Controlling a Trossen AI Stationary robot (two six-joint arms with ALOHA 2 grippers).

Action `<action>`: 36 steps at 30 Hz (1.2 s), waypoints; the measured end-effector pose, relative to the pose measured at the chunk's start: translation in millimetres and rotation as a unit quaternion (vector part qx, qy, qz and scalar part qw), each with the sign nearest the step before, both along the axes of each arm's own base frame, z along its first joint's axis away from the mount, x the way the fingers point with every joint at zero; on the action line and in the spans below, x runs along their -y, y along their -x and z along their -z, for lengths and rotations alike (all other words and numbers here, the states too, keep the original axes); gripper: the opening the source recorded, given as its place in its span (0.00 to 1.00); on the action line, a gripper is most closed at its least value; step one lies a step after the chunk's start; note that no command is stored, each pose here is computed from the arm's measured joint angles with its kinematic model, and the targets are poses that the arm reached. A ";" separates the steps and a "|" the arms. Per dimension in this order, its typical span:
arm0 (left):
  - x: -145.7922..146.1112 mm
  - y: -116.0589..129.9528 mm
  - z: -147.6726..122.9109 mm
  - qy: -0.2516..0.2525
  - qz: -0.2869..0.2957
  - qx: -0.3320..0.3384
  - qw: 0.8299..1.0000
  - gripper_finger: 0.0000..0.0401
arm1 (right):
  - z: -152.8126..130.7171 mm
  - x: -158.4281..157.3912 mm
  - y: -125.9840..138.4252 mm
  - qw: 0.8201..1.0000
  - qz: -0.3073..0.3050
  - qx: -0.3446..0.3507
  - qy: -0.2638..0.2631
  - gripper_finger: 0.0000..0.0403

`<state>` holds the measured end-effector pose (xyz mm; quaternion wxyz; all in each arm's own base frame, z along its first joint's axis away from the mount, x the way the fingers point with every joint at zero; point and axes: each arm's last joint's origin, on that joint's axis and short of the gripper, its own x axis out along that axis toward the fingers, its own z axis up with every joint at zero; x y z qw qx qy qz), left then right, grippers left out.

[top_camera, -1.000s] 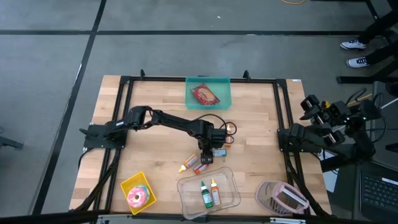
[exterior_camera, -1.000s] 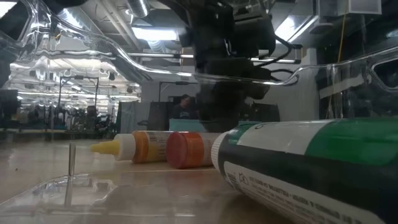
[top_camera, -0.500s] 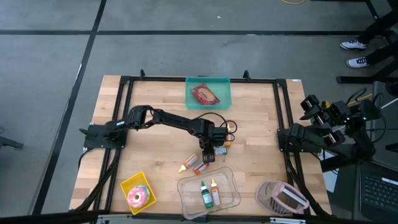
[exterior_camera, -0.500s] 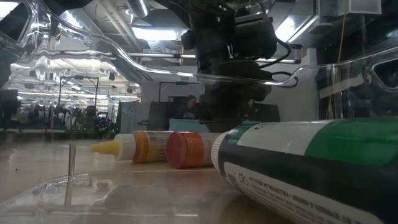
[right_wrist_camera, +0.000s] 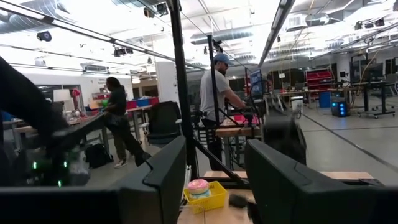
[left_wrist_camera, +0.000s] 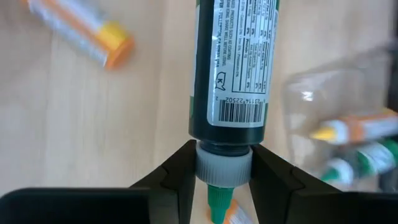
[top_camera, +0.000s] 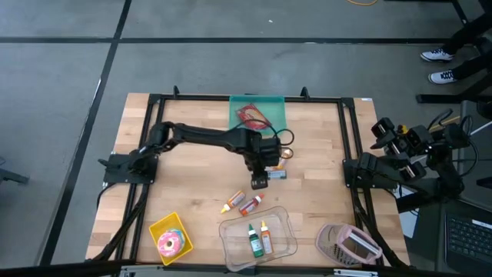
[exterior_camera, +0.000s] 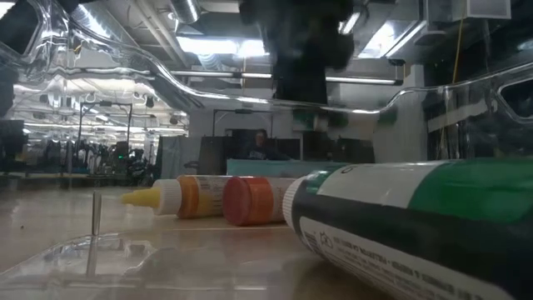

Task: Pick & Place Food Item
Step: Put the green food coloring bottle into the transparent bin

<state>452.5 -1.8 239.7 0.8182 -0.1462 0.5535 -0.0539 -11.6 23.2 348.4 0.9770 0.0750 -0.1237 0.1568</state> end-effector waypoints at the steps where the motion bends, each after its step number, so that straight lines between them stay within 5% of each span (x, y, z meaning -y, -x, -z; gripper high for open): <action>1: 3.6 2.9 -11.6 -0.006 0.018 0.012 1.000 0.28 | 0.0 -0.1 0.0 1.000 -0.001 0.000 0.000 0.41; 7: 45.6 25.9 -64.1 -0.057 0.154 0.049 0.985 0.28 | 0.1 -0.4 0.2 1.000 -0.006 -0.001 0.002 0.41; 15: 111.7 55.0 -81.3 -0.119 0.277 0.016 0.953 0.28 | 0.1 -0.7 0.3 1.000 -0.013 -0.003 0.000 0.41; 22: 156.3 75.9 -66.3 -0.160 0.387 -0.035 0.907 0.28 | -0.2 0.8 -0.1 1.000 0.009 -0.003 -0.022 0.41; 36: 186.8 55.0 0.2 -0.179 0.535 -0.059 0.824 0.28 | -0.6 0.9 0.0 1.000 0.011 -0.002 -0.027 0.41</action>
